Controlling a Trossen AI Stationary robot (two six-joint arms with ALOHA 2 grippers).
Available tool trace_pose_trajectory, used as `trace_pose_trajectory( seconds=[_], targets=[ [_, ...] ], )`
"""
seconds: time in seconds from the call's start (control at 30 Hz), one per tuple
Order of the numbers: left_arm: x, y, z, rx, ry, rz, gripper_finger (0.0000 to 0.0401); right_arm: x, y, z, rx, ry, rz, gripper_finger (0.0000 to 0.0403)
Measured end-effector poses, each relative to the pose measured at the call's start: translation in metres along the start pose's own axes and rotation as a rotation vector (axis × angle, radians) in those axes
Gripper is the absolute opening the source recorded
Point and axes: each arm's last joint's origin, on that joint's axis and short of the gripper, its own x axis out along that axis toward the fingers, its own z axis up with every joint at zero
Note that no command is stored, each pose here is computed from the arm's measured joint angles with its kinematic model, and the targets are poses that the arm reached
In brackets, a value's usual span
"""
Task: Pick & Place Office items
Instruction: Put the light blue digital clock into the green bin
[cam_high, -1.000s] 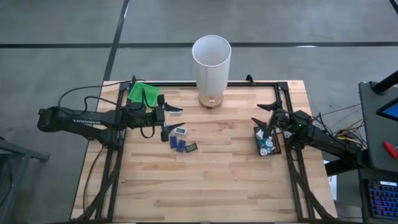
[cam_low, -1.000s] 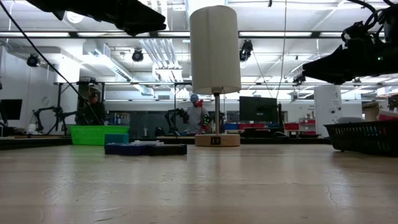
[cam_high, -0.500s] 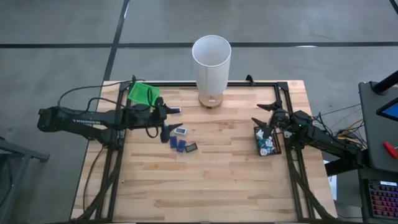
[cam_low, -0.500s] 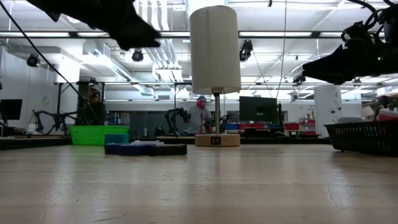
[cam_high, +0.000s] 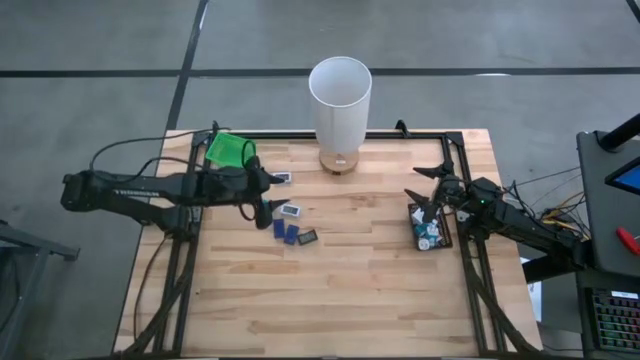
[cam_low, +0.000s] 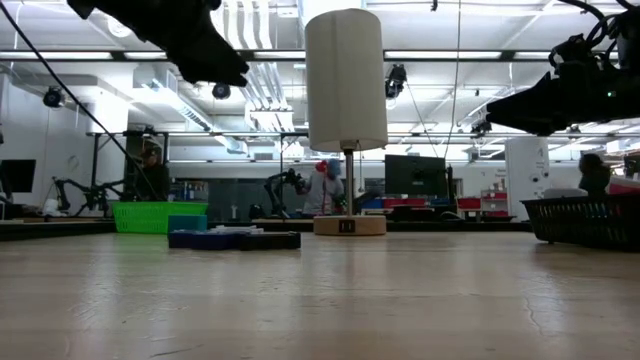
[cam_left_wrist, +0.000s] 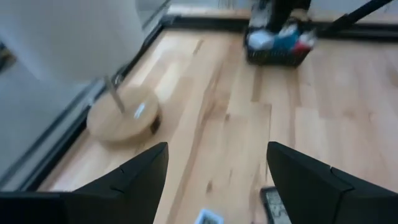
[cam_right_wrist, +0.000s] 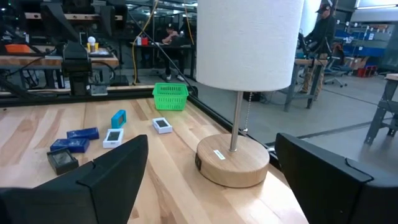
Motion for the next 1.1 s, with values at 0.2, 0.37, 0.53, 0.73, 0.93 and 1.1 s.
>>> trace_pose_trajectory(
  seconds=[0.2, 0.37, 0.53, 0.73, 0.93, 1.1],
  targets=[
    [-0.001, 0.003, -0.002, 0.008, 0.278, 0.095, 0.0281, 0.000, 0.000, 0.000, 0.000, 0.000, 0.000, 0.0341],
    [0.002, 0.003, -0.004, 0.077, 0.489, 0.118, 0.0281, 0.000, 0.000, 0.000, 0.000, -0.001, 0.000, 0.0343],
    [0.013, 0.005, -0.010, 0.097, 0.604, 0.203, 0.0280, 0.000, 0.000, 0.000, 0.000, -0.001, 0.000, 0.0349],
    [0.030, 0.012, -0.019, 0.133, 0.686, 0.220, 0.0279, 0.000, 0.000, 0.000, 0.000, 0.000, 0.000, 0.0346],
    [0.043, 0.020, -0.031, 0.144, 0.773, 0.169, 0.0275, 0.000, 0.000, 0.000, 0.000, 0.000, 0.000, 0.0340],
    [0.046, 0.034, -0.040, 0.089, 0.828, 0.133, 0.0275, 0.000, 0.000, 0.000, 0.000, -0.001, 0.000, 0.0344]
  ],
)
